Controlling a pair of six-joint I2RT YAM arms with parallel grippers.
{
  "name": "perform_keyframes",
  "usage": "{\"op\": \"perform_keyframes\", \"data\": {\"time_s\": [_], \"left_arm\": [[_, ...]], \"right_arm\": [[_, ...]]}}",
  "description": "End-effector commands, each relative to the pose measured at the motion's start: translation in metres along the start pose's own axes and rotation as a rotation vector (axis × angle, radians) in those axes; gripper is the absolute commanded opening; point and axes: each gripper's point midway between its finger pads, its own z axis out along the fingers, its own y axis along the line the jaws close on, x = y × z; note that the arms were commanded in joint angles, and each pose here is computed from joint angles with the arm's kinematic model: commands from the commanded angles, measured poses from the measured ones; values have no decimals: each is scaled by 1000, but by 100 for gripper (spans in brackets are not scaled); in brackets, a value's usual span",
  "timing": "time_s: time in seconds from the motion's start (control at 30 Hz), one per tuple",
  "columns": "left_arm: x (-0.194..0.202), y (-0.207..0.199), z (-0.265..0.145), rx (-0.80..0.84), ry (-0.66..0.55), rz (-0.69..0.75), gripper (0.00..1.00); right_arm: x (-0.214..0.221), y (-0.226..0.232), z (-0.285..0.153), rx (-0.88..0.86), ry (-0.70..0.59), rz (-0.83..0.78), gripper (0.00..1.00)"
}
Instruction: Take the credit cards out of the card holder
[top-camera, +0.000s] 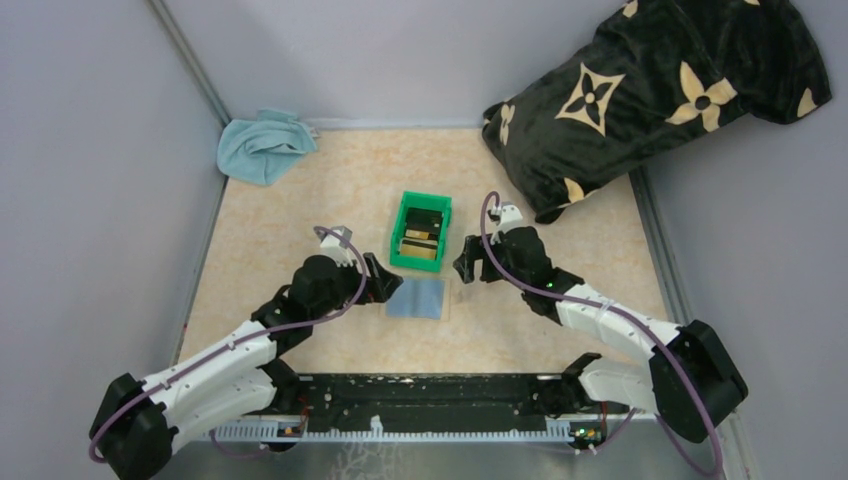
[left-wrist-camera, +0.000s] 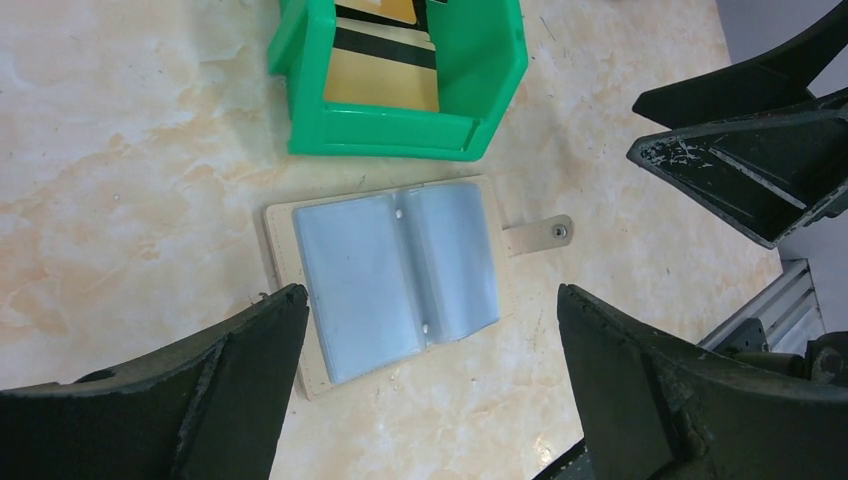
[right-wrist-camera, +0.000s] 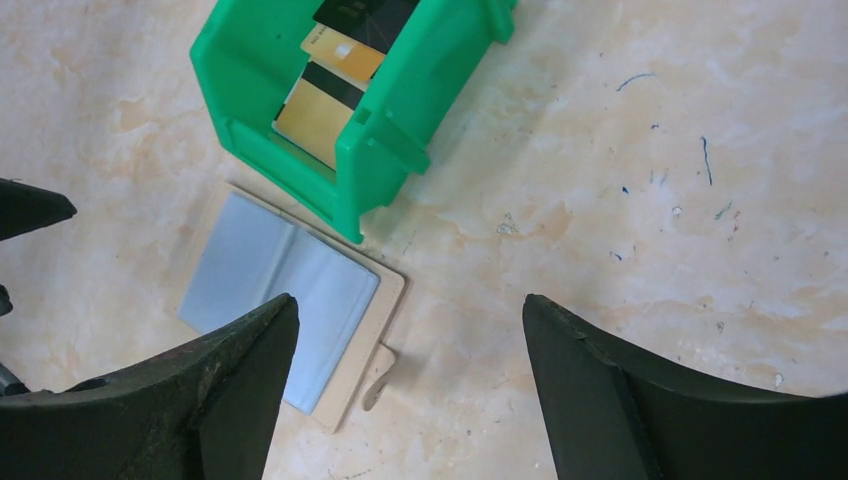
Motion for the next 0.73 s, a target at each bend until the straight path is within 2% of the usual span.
{"op": "perform_keyframes", "data": {"time_s": [0.0, 0.7], "left_arm": [[-9, -2, -3, -11, -21, 14, 100], [-7, 2, -3, -29, -17, 7, 99]], "right_arm": [[-11, -3, -5, 5, -36, -26, 82], [-7, -5, -1, -2, -25, -17, 81]]}}
